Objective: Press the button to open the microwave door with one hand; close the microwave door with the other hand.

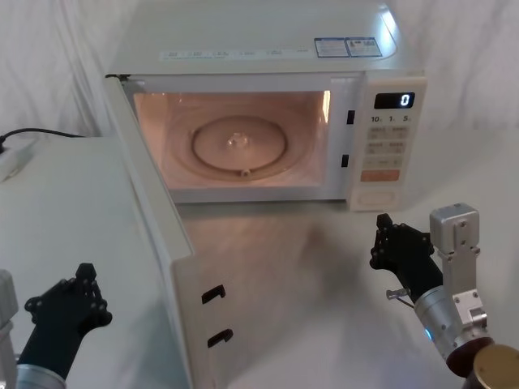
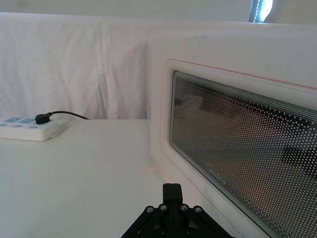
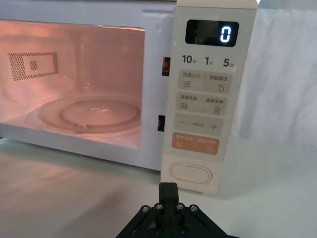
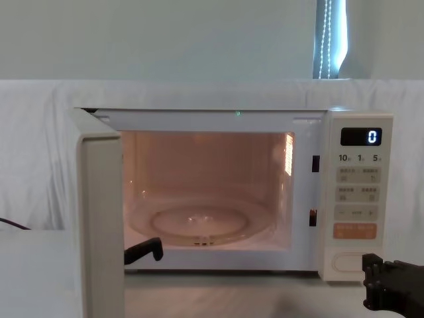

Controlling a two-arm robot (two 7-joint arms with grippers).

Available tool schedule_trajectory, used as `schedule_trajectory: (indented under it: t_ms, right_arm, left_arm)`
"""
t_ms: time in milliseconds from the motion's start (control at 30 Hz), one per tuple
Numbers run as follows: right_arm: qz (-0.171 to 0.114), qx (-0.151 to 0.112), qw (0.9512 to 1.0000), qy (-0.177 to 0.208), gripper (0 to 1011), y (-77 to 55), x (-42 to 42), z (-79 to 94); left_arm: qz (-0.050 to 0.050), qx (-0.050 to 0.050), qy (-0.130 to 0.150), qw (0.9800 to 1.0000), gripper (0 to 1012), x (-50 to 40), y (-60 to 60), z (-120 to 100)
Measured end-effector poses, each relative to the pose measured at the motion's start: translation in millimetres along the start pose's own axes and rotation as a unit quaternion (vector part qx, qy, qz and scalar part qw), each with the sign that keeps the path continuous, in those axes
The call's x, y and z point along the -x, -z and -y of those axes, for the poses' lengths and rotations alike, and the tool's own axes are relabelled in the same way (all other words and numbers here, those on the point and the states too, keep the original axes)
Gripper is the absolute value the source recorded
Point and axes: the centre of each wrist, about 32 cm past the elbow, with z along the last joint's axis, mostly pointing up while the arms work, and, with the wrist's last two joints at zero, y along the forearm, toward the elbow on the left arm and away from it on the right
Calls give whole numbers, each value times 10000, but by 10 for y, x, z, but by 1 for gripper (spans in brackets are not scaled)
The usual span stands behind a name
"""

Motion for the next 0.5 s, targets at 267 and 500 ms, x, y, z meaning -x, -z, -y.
schedule_trajectory:
  t_ms: [267, 500]
  right_arm:
    - [0, 0, 10000, 0, 0, 0, 0, 0]
    - [0, 0, 10000, 0, 0, 0, 0, 0]
  left_arm:
    - [-64, 70, -64, 9999, 0, 50, -103, -2]
    - [-199, 62, -23, 9998, 0, 64, -209, 87]
